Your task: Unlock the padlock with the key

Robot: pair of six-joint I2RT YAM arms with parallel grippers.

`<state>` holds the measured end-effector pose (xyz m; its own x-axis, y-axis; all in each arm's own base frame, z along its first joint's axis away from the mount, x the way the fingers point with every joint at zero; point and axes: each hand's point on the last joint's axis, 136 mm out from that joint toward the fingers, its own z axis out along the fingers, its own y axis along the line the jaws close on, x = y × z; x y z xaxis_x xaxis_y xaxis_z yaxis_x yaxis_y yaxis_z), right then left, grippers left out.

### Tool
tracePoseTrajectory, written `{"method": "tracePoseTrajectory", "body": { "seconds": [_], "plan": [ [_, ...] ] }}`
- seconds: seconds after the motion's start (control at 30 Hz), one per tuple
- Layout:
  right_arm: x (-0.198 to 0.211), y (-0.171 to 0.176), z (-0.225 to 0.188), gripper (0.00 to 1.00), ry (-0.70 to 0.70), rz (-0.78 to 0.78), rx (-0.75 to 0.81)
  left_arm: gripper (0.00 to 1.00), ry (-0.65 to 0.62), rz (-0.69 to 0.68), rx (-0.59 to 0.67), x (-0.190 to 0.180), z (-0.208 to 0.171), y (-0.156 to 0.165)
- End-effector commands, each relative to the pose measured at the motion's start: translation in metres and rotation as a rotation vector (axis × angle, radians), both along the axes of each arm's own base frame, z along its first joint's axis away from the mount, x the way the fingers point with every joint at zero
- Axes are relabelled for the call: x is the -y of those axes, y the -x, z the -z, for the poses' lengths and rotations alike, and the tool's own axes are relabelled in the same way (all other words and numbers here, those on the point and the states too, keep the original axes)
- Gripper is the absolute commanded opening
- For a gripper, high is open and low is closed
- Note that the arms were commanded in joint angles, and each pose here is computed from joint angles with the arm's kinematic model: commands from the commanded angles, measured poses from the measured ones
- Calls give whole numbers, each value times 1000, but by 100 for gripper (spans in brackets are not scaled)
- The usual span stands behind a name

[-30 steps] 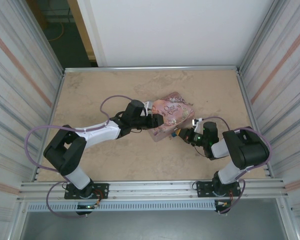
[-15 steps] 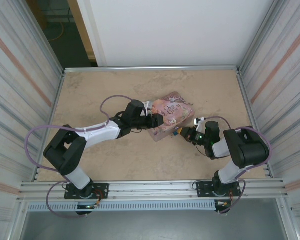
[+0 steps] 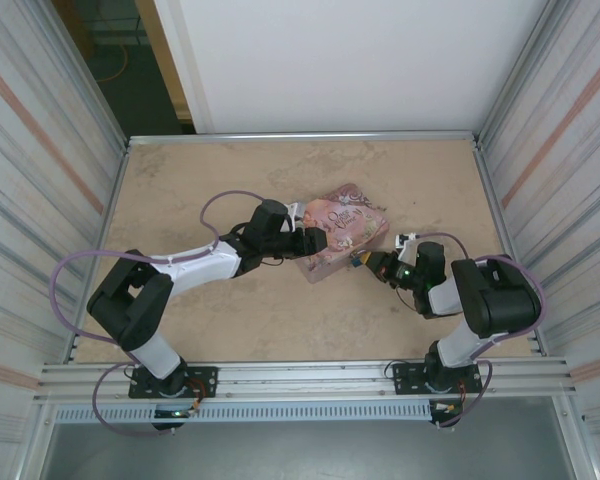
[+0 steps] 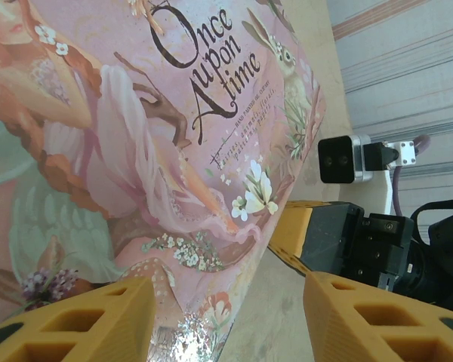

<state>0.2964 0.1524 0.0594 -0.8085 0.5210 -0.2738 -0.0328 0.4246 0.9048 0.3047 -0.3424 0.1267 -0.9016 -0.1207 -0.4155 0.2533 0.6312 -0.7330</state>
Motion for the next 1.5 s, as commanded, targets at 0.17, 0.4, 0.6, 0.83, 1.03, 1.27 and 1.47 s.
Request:
{"method": "tracePoseTrajectory", "body": {
  "seconds": [0.17,0.4,0.6,0.83,1.03,1.27,1.47],
  "plan": [
    [8,2,-14,0,20,10,31,55,-243,-73,-248,-55,92,27],
    [18,7,-28,0,80,36,54,55,-222,-104,-232,-65,87,9],
    [23,15,-46,0,130,42,82,55,-201,-118,-211,-72,80,-12],
    [26,28,-78,0,154,44,146,55,-158,-109,-162,-74,61,-27],
    [25,42,-101,0,194,21,184,56,-128,-78,-72,-73,30,-33],
    [20,55,-117,0,226,-8,197,59,-102,-70,57,-81,-14,-31],
    [13,65,-126,0,291,-50,197,62,-134,-97,165,-105,-42,-22]
  ]
}}
